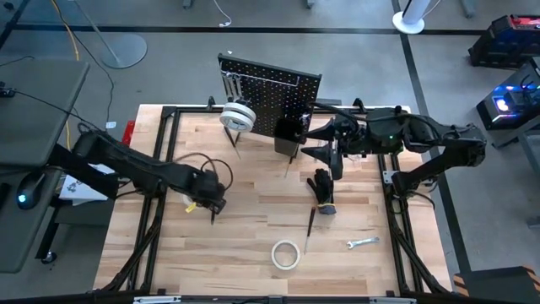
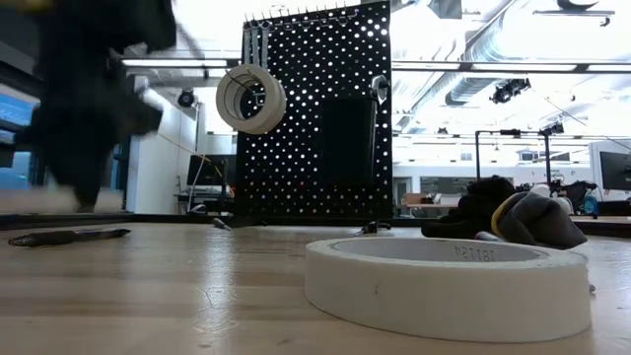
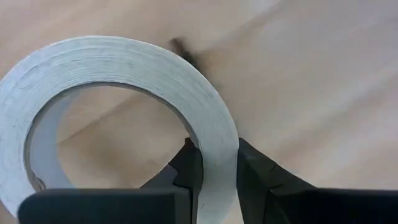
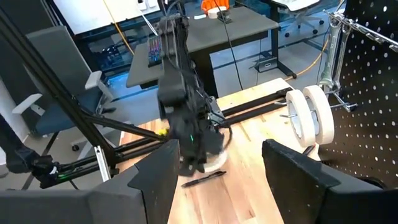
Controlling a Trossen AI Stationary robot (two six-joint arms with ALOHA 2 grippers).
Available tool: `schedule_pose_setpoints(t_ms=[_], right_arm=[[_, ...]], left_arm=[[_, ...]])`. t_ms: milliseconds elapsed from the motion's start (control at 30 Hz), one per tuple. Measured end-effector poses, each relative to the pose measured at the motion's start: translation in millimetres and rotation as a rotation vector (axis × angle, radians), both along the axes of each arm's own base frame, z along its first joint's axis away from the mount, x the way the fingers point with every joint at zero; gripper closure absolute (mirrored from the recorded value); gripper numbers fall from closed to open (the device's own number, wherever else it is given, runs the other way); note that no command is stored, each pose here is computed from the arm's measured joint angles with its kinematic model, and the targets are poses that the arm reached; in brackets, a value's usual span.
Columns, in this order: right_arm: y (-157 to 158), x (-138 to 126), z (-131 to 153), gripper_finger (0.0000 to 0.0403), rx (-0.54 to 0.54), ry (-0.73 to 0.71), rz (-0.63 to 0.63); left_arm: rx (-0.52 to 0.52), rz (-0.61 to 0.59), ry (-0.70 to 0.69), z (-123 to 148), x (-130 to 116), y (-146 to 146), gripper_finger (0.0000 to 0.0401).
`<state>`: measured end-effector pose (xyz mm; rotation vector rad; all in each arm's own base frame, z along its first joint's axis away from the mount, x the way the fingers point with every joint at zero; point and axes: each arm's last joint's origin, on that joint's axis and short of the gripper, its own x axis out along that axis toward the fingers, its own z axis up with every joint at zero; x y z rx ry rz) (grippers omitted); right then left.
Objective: Hang tools onto peg board
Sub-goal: Hang the masking tape onto the pegboard
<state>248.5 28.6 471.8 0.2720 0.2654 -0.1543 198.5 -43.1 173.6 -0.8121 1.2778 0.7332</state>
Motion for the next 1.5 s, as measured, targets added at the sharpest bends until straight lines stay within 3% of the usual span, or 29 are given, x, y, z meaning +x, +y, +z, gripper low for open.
schedule_pose_setpoints(t_ms=[133, 233, 300, 400, 500, 600, 767, 967, 1233, 1500], right_arm=[[0, 0, 0, 0.0183, -0.002, 0.000, -0.007], [-1, 4, 0, 0.0183, -0.001, -0.010, -0.014], [-3, 9, -3, 0.0183, -0.012, -0.004, -0.018], [-6, 24, -11, 0.0183, -0.040, 0.023, 0.000], [-7, 44, -17, 0.0183, -0.061, 0.007, 0.089], [-8, 64, -20, 0.0183, -0.069, -0.061, 0.211], [-14, 90, -20, 0.0183, -0.033, -0.222, 0.389], [-22, 104, -19, 0.0183, 0.042, -0.327, 0.465], [-16, 97, 2, 0.0183, 0.138, -0.502, 0.696], [-15, 97, 1, 0.0183, 0.164, -0.479, 0.690]], left_arm=[[0.006, -0.012, -0.098, 49, -15, 0, 0.0345], [0.041, -0.081, -0.355, 97, -20, 2, 0.0345], [0.069, -0.177, -0.583, 130, -24, 3, 0.0345], [0.102, -0.327, -1.055, 185, -29, 3, 0.0345], [0.157, -0.409, -1.460, 227, -41, 6, 0.0345], [0.183, -0.402, -1.686, 249, -49, 11, 0.0345], [0.076, -0.433, -1.769, 253, -33, 9, 0.0345], [-0.075, -0.539, -1.966, 261, 5, -2, 0.0345], [-0.146, -0.658, -1.924, 269, 40, -3, 0.0345], [-0.212, -0.761, -1.938, 287, 50, -1, 0.0345]])
